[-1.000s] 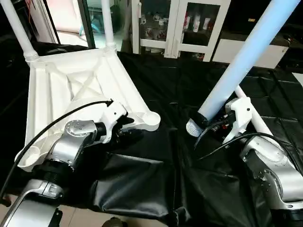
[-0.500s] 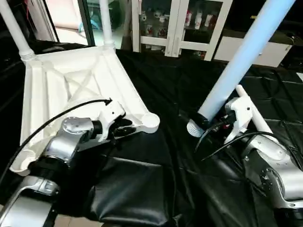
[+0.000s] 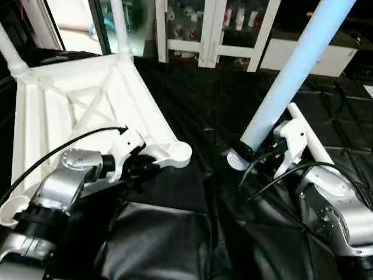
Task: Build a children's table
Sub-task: Pick table leg
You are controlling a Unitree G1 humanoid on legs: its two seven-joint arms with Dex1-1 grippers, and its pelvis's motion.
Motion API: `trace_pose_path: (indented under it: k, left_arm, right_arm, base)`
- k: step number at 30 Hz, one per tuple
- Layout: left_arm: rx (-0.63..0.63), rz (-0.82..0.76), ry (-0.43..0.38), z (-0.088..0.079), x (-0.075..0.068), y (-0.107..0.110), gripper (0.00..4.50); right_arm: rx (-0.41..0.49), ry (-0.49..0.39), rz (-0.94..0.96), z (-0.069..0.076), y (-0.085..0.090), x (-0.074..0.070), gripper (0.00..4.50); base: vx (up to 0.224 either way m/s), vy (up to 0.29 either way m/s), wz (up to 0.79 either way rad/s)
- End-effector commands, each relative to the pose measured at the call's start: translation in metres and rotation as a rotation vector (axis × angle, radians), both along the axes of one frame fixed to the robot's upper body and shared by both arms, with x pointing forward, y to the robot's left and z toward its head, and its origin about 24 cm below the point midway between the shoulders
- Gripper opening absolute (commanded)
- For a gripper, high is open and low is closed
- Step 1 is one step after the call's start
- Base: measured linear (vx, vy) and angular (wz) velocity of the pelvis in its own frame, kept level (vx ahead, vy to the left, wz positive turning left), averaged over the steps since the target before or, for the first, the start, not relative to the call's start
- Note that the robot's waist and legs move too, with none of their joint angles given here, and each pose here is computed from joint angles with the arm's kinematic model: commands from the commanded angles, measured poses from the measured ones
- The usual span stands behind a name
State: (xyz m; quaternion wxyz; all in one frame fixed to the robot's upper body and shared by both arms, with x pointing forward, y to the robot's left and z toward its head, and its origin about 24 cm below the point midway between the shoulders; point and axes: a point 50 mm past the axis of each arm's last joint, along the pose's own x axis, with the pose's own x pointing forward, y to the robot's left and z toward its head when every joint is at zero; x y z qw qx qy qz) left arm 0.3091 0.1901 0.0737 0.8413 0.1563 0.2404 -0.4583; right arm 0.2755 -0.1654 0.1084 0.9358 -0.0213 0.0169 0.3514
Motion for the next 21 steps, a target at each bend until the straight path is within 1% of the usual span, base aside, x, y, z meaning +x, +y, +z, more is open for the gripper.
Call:
trace_pose_path:
  k: [1, 9, 12, 19, 21]
  left_arm:
    - [0.042, 0.041, 0.062, -0.013, -0.008, 0.008, 1.65]
    - [0.086, 0.043, 0.075, -0.012, -0.016, 0.014, 1.65]
    - [0.086, 0.064, 0.052, -0.007, -0.019, 0.018, 1.65]
    - [0.104, 0.058, 0.019, -0.005, -0.025, 0.021, 1.65]
    - [0.079, 0.035, 0.004, 0.000, -0.027, 0.019, 1.65]
  right_arm:
    - [-0.001, -0.028, 0.014, 0.006, 0.001, 0.002, 1.88]
    - [0.000, -0.029, 0.024, 0.005, 0.004, 0.002, 1.88]
    - [0.001, -0.029, 0.021, 0.005, 0.003, 0.002, 1.88]
    - [0.003, -0.027, 0.025, 0.005, 0.004, 0.001, 1.88]
    - [0.003, -0.027, 0.028, 0.005, 0.004, 0.002, 1.88]
  base:
    - [0.000, 0.000, 0.00]
    - [0.000, 0.000, 0.00]
    - [0.000, 0.000, 0.00]
    - [0.000, 0.000, 0.00]
    - [0.000, 0.000, 0.00]
